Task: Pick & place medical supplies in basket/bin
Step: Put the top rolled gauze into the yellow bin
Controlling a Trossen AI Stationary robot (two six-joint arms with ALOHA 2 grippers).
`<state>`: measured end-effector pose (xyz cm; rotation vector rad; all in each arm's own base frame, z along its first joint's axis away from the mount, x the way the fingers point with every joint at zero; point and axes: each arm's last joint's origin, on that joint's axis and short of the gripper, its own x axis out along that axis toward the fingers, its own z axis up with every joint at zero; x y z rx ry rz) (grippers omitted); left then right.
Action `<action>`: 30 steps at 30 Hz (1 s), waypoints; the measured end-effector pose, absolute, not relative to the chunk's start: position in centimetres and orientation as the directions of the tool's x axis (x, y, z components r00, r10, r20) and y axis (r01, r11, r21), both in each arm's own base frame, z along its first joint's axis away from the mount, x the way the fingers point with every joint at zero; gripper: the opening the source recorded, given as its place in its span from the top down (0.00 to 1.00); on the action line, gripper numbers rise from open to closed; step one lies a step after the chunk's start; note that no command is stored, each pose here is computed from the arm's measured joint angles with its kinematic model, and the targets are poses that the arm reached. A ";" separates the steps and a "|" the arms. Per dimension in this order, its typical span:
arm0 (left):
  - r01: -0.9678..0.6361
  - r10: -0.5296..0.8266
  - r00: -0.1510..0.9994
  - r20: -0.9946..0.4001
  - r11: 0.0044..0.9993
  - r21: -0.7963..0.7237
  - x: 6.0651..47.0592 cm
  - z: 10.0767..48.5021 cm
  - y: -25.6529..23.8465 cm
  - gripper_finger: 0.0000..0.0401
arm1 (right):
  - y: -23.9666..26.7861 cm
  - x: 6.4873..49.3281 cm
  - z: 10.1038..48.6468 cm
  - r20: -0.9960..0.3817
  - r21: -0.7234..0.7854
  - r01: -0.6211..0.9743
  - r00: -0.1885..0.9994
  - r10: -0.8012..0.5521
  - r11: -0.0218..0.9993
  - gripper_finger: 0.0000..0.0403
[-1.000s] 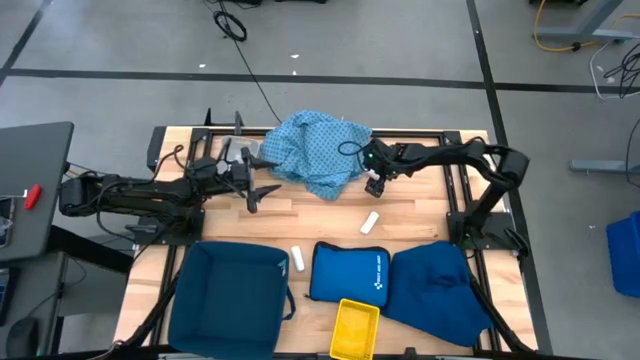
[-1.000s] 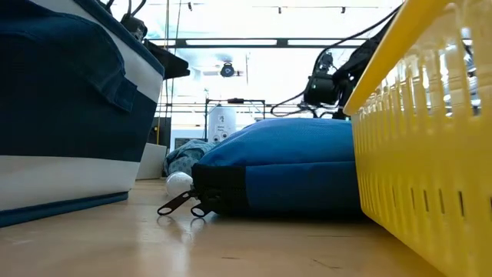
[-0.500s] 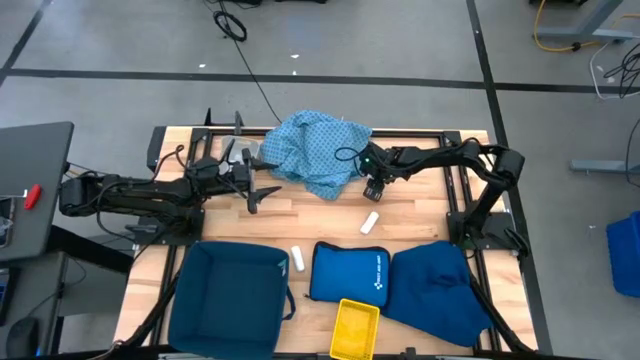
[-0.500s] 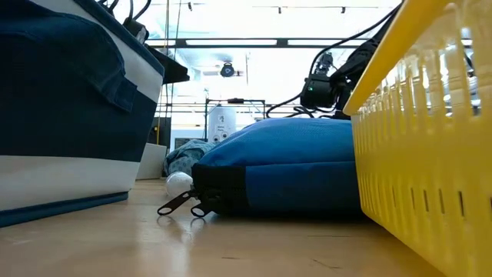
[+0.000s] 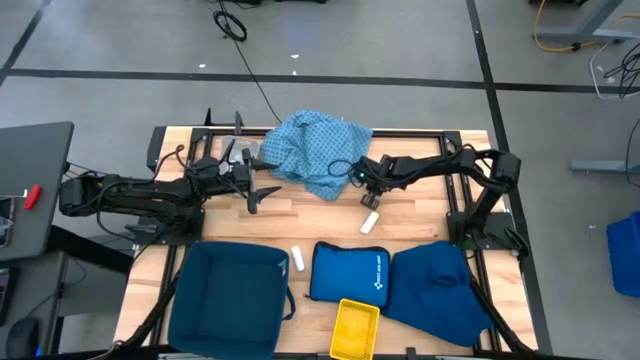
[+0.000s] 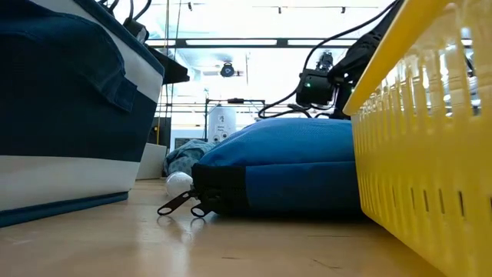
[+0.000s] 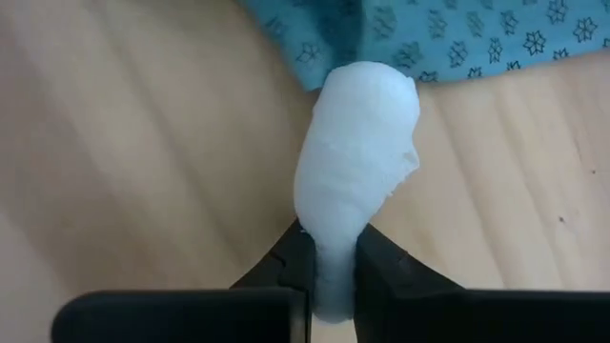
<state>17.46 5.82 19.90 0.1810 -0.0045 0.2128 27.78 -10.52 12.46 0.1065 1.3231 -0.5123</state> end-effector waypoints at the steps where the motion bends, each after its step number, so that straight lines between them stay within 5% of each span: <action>1: -0.210 0.210 0.978 0.022 0.961 0.178 17.5 19.9 5.8 0.26 | -10.2 27.9 12.4 -0.944 -0.210 0.411 0.153 -0.294 0.887 0.91; 15: -0.209 0.210 0.978 0.015 0.963 0.173 17.5 19.8 5.8 0.26 | -6.2 29.1 13.8 -0.956 -0.215 0.331 0.120 -0.267 0.919 0.91; 30: -0.206 0.207 0.978 0.008 0.965 0.161 17.5 19.7 5.8 0.26 | -3.5 32.3 19.3 -0.825 -0.224 0.243 0.468 -0.316 0.944 0.91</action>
